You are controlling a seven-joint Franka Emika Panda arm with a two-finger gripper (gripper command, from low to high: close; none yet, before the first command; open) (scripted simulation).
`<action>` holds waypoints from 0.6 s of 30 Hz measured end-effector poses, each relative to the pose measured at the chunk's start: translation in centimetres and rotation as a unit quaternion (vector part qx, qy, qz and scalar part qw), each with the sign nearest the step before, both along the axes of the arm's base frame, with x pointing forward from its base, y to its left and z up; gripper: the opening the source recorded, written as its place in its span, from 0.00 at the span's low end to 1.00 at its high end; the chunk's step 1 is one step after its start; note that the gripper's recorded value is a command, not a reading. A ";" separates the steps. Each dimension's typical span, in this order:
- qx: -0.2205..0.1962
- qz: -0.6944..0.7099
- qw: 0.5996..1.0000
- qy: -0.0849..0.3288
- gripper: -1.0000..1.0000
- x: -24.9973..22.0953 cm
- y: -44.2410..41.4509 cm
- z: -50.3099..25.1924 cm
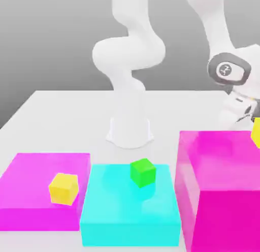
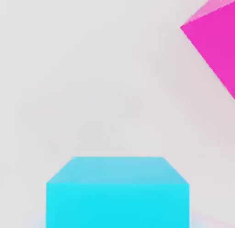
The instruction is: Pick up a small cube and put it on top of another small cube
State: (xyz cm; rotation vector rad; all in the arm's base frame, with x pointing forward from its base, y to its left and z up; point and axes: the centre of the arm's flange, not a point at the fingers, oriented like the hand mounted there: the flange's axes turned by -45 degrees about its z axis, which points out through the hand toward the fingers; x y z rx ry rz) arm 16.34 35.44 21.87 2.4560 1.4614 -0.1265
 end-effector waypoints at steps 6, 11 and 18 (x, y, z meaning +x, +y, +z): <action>-0.049 0.087 0.995 -0.024 0.00 5.8 2.8 7.0; -0.057 0.082 0.994 -0.040 0.00 11.2 3.2 15.4; 0.076 -0.135 0.987 -0.033 0.00 18.1 -1.6 23.2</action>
